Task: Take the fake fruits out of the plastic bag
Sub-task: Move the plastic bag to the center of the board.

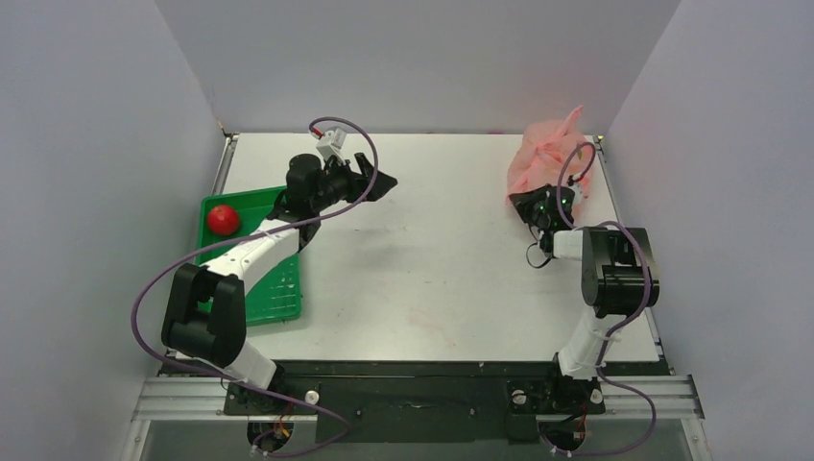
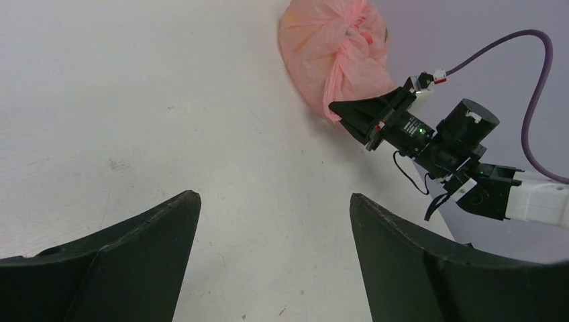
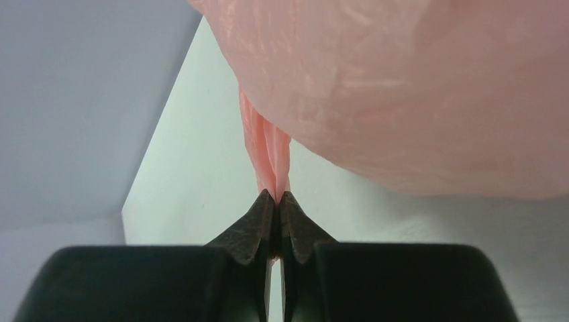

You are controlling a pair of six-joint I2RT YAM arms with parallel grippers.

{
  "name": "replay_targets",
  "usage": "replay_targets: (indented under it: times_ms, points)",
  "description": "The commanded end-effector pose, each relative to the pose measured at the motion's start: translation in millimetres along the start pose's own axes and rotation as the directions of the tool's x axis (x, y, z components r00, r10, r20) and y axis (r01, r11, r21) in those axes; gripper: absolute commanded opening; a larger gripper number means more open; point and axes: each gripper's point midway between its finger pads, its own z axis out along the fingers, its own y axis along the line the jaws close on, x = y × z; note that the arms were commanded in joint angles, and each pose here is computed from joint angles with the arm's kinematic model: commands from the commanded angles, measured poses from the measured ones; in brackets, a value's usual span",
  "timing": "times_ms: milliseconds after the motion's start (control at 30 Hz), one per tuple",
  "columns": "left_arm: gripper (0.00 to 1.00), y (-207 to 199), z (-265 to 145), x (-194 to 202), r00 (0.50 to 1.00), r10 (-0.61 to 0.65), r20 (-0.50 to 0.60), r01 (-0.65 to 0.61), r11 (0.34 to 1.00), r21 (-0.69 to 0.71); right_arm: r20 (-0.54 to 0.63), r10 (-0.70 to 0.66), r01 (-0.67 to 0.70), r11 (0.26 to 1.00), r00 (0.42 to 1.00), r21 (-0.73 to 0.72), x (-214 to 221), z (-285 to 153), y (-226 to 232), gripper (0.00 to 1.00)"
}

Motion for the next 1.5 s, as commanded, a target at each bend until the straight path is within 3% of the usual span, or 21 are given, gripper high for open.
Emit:
replay_targets:
  times_ms: [0, 100, 233, 500, 633, 700, 833, 967, 1100, 1267, 1467]
  points:
    - [0.8, -14, 4, -20, 0.999, 0.033, 0.038, -0.034, 0.998, 0.045, -0.191, -0.076, 0.007, 0.941, 0.979, -0.338, 69, -43, 68, 0.0]
    - [0.8, -10, 7, -13, 0.999, 0.031, 0.019, -0.031, 0.999, 0.032, -0.341, -0.13, -0.009, 0.926, 0.931, -0.376, 133, -71, 64, 0.0]
    - [0.8, -11, 13, 1, 0.998, 0.051, -0.028, -0.05, 0.998, 0.026, -0.42, -0.146, -0.035, 0.919, 0.896, -0.393, 179, -111, 50, 0.0]
    - [0.79, -27, 23, 26, 0.99, 0.092, -0.107, -0.086, 0.995, 0.057, -0.47, -0.217, -0.016, 0.897, 0.856, -0.442, 207, -168, 36, 0.0]
    - [0.79, -26, 24, 32, 0.979, 0.156, -0.133, -0.153, 0.988, 0.029, -0.445, -0.298, 0.105, 0.907, 0.845, -0.408, 189, -171, 23, 0.0]
    - [0.79, -28, 25, 39, 0.975, 0.169, -0.146, -0.166, 0.986, 0.034, -0.377, -0.386, 0.241, 0.894, 0.842, -0.378, 171, -163, 18, 0.0]
    - [0.77, -35, 36, 70, 0.956, 0.2, -0.213, -0.192, 0.98, 0.06, -0.245, -0.396, 0.31, 0.893, 0.885, -0.326, 120, -160, 27, 0.0]
    - [0.73, -48, 42, 88, 0.931, 0.273, -0.244, -0.26, 0.962, 0.087, -0.16, -0.366, 0.326, 0.917, 0.917, -0.23, 89, -158, 20, 0.0]
    - [0.73, -43, 62, 102, 0.914, 0.318, -0.251, -0.333, 0.943, -0.017, -0.068, -0.332, 0.32, 0.937, 0.941, -0.142, 53, -151, 9, 0.0]
    - [0.72, -62, 112, 105, 0.917, 0.278, -0.286, -0.297, 0.954, -0.024, 0.022, -0.262, 0.263, 0.964, 0.965, -0.046, 14, -144, -7, 0.0]
    - [0.72, -78, 158, 103, 0.911, 0.327, -0.253, -0.357, 0.931, -0.08, 0.016, -0.318, 0.319, 0.945, 0.948, -0.068, 2, -148, 6, 0.03]
